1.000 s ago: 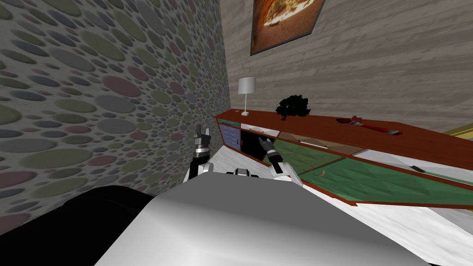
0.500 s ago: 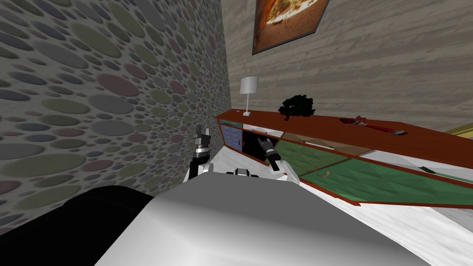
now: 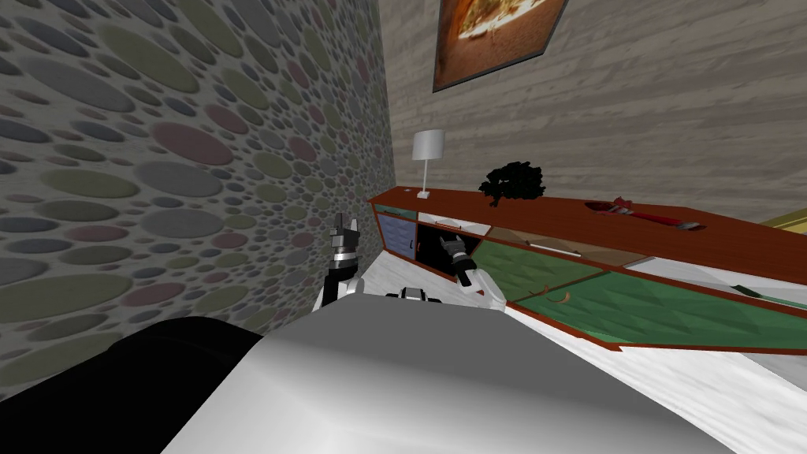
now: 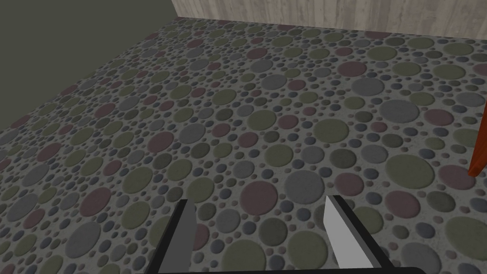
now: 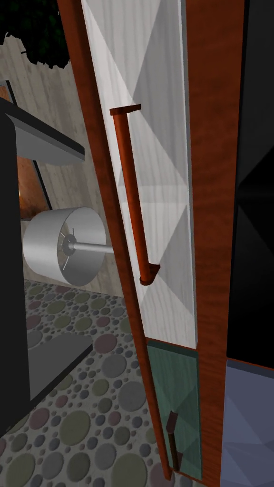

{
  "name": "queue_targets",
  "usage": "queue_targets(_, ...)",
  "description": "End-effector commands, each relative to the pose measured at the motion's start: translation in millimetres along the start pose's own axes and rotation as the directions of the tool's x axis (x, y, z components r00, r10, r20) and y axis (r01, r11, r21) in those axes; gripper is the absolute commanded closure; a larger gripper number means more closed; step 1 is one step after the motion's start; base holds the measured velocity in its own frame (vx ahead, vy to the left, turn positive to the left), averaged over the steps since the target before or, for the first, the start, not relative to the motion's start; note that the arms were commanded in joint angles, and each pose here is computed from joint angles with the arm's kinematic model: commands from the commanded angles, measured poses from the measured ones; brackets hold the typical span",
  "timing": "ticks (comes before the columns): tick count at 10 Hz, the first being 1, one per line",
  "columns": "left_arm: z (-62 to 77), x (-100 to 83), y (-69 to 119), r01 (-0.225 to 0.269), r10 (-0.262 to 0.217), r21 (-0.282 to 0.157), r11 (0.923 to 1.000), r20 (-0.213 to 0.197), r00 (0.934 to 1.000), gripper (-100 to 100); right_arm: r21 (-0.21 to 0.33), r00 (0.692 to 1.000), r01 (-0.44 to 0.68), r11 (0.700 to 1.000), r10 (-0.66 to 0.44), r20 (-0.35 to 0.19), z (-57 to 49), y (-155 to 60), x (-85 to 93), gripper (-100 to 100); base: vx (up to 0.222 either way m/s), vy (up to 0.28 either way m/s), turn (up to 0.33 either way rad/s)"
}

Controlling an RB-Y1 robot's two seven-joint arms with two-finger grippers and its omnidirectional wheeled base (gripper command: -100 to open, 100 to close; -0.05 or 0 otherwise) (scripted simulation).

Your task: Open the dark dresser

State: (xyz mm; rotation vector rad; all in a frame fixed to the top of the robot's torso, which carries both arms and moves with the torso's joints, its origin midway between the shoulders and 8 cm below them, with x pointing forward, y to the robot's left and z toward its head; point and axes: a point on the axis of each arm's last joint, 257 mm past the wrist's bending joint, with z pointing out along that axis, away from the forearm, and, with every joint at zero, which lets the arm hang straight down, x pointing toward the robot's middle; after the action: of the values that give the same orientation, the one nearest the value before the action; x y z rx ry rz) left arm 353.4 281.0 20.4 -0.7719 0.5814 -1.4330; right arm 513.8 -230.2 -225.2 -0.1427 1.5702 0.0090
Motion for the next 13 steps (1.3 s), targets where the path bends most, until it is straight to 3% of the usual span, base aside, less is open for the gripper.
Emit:
queue_targets(1, 0.0, 0.0, 0.0, 0.000, 0.000, 0.000, 1.0000, 0.000, 1.0000, 0, 0.024, 0.991, 0.129, 0.991, -0.128, -0.035, 8.7, -8, 12.4, -100, 0.016, 0.096, -0.041)
queue_targets(4, 0.0, 0.0, 0.0, 0.000, 0.000, 0.000, 1.0000, 0.000, 1.0000, 0, 0.036, 0.971, 0.234, 0.972, -0.231, -0.058, 14.6, -15, 19.1, -100, 0.029, 0.093, -0.026)
queue_targets(8, 0.0, 0.0, 0.0, 0.000, 0.000, 0.000, 1.0000, 0.000, 1.0000, 0, 0.055, 0.913, 0.401, 0.914, -0.394, -0.104, 25.5, -30, 30.2, -100, 0.038, 0.082, -0.028)
queue_targets(9, 0.0, 0.0, 0.0, 0.000, 0.000, 0.000, 1.0000, 0.000, 1.0000, 0, 0.062, 0.883, 0.461, 0.885, -0.451, -0.128, 30.5, -38, 35.0, -100, 0.040, 0.087, -0.032)
queue_targets(10, 0.0, 0.0, 0.0, 0.000, 0.000, 0.000, 1.0000, 0.000, 1.0000, 0, 0.061, 0.874, 0.479, 0.876, -0.469, -0.127, 30.6, -38, 34.4, -100, 0.026, 0.084, -0.022)
queue_targets(11, 0.0, 0.0, 0.0, 0.000, 0.000, 0.000, 1.0000, 0.000, 1.0000, 0, 0.067, 0.838, 0.538, 0.840, -0.525, -0.149, 35.3, -46, 38.2, -100, 0.011, 0.095, -0.041)
queue_targets(12, 0.0, 0.0, 0.0, 0.000, 0.000, 0.000, 1.0000, 0.000, 1.0000, 0, 0.066, 0.830, 0.551, 0.832, -0.538, -0.149, 35.3, -46, 37.6, -100, 0.016, 0.079, -0.016)
queue_targets(13, 0.0, 0.0, 0.0, 0.000, 0.000, 0.000, 1.0000, 0.000, 1.0000, 0, 0.071, 0.791, 0.605, 0.793, -0.588, -0.171, 39.7, -54, 40.6, -100, 0.023, 0.085, -0.034)
